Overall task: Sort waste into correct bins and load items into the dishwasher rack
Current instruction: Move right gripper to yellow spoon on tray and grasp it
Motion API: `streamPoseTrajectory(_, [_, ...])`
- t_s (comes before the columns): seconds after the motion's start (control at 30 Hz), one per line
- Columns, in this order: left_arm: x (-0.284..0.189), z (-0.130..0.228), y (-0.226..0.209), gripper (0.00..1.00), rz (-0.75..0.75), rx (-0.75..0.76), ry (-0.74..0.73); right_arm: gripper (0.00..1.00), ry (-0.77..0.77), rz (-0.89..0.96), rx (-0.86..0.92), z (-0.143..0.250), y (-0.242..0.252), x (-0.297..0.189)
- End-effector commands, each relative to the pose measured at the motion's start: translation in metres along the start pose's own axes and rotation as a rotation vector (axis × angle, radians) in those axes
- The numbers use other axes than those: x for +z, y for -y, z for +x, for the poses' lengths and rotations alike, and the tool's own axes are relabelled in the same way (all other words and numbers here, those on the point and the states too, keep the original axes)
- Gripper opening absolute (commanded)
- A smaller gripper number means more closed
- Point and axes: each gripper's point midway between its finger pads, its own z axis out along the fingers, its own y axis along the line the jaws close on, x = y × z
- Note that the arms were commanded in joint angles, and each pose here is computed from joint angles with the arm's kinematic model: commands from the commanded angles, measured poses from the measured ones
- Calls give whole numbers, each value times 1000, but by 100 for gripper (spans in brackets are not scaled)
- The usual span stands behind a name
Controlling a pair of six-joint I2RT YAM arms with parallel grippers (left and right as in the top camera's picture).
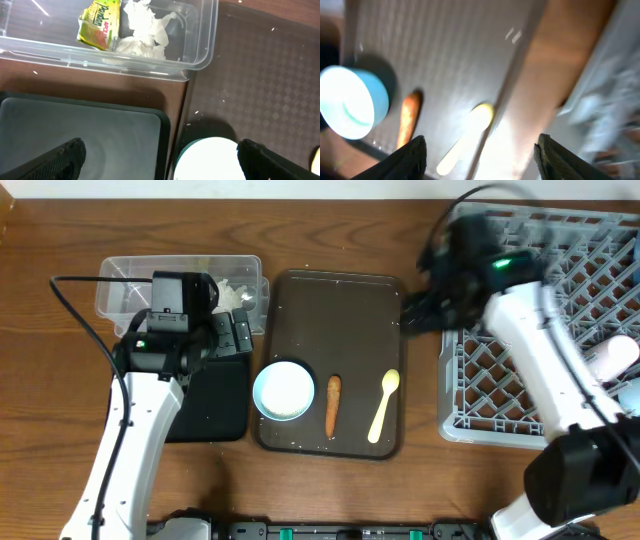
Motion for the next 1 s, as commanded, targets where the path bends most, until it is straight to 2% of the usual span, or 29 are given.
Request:
streamPoseTrajectory(0.0, [5, 2, -5, 98, -22, 5, -15, 69, -74, 73, 94, 27, -8, 27])
streamPoseTrajectory(0.23, [5, 2, -5, 98, -22, 5, -15, 68, -102, 163, 98, 60, -19, 68])
streamPoseTrajectory(0.4, [5, 2, -5, 98, -22, 5, -15, 66, -85, 161, 80, 68, -27, 87])
streamPoseTrajectory(0.63, [5, 2, -5, 98, -22, 5, -15, 67, -99, 269, 105, 79, -7, 107])
streamPoseTrajectory(0.97, [5, 2, -5, 98, -22, 5, -15, 68, -153, 267, 109, 85, -4, 134])
